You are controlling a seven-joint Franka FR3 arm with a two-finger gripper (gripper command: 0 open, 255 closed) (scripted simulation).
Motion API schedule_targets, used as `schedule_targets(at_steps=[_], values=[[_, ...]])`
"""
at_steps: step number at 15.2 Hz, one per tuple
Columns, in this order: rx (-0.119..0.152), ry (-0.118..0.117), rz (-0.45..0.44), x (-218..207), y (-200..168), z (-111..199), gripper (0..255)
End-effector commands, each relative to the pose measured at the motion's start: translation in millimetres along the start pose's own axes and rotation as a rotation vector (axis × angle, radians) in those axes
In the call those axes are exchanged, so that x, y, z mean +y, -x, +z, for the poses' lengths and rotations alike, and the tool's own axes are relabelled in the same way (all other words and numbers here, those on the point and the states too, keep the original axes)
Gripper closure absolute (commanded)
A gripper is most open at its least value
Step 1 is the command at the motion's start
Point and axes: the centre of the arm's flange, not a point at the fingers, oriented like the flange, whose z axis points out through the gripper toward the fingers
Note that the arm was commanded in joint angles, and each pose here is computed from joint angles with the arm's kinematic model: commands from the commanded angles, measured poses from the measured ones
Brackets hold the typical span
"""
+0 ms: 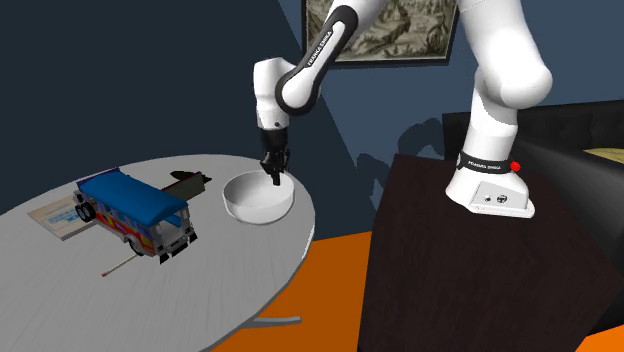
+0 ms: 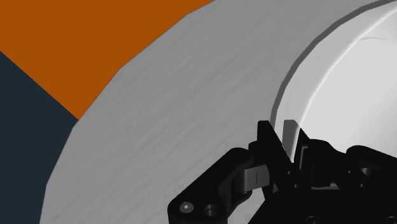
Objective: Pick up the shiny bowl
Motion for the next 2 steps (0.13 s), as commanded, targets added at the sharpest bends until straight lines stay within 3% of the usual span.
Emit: schedule_targets(at_steps=[1, 2], values=[[0.000, 0.000, 0.000, 0.4, 0.7, -6.4, 255], [0.000, 0.000, 0.000, 0.4, 0.6, -6.4, 255]])
